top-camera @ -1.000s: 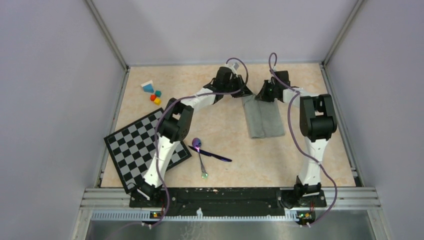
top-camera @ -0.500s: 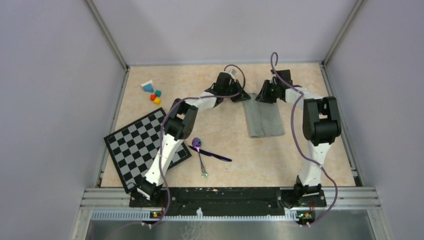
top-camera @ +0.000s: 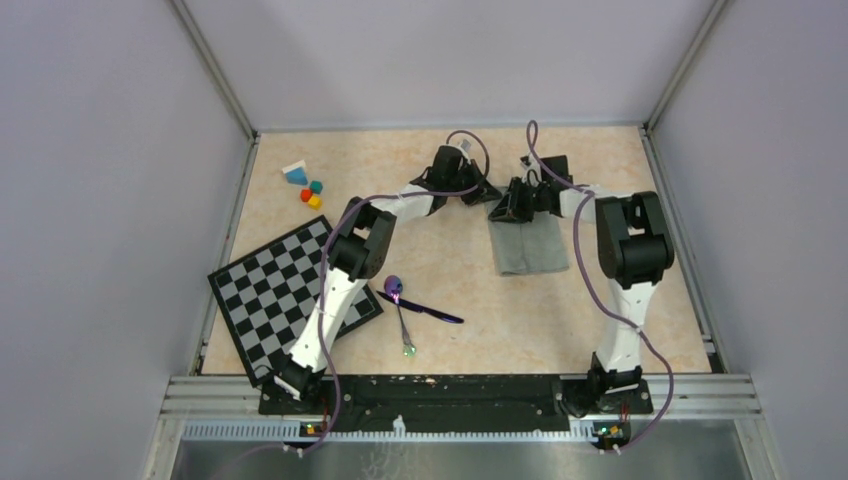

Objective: Fold the napkin into a case and place the utensils inside
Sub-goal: Smooth out the 2/3-rectangle-folded napkin at the center of the board, then move the right arm to the center of the board with the 2/3-rectangle-folded napkin, then fold the 2/3-rectangle-folded napkin at the center of the board.

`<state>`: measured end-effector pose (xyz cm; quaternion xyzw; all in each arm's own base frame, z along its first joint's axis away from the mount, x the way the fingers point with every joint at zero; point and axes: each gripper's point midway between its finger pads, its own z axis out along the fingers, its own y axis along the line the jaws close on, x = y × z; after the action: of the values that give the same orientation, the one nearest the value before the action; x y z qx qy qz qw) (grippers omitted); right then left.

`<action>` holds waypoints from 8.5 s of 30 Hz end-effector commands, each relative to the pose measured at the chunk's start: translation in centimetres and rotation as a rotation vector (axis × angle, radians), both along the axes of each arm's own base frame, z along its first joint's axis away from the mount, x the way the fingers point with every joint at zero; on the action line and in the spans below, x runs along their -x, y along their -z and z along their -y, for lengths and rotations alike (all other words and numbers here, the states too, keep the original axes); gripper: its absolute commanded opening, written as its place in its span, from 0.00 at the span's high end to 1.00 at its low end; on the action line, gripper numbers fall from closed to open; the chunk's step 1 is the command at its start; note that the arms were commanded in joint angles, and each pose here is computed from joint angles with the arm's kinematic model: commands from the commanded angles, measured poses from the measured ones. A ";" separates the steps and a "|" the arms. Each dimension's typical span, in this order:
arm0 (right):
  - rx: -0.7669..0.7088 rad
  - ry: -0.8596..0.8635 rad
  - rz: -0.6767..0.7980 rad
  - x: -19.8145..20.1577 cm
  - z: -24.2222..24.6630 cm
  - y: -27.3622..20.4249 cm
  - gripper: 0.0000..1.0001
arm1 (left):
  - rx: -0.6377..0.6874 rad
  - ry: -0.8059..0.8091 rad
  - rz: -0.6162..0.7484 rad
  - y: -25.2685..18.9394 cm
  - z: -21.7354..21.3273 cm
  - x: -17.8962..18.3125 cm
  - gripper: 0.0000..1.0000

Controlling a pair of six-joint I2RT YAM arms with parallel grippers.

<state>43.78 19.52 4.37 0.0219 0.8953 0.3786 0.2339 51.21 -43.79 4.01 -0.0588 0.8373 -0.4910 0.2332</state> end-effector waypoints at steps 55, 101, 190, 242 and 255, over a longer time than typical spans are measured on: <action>0.166 0.154 -0.018 13.9 7.2 -2.8 0.60 | -0.096 0.089 0.127 -3.8 -1.2 0.1 0.60; 0.253 0.620 0.028 13.6 18.8 -5.0 0.21 | -0.821 0.328 0.297 -5.0 -0.3 27.6 0.20; 0.059 0.319 0.044 6.1 11.5 -1.1 1.00 | -0.130 0.253 0.189 -7.0 -0.7 11.6 0.93; 0.074 0.300 -0.006 6.2 -0.1 -1.6 1.00 | -0.124 0.204 0.064 -5.3 -6.5 13.0 0.54; 0.104 0.237 0.007 6.5 -2.9 -1.6 1.00 | -0.162 0.226 -0.022 0.5 -5.5 13.6 0.86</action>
<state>36.31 20.95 5.13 0.1355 0.9061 0.2991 0.2666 37.08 -38.02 3.59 0.0390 0.8822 -0.4424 0.1566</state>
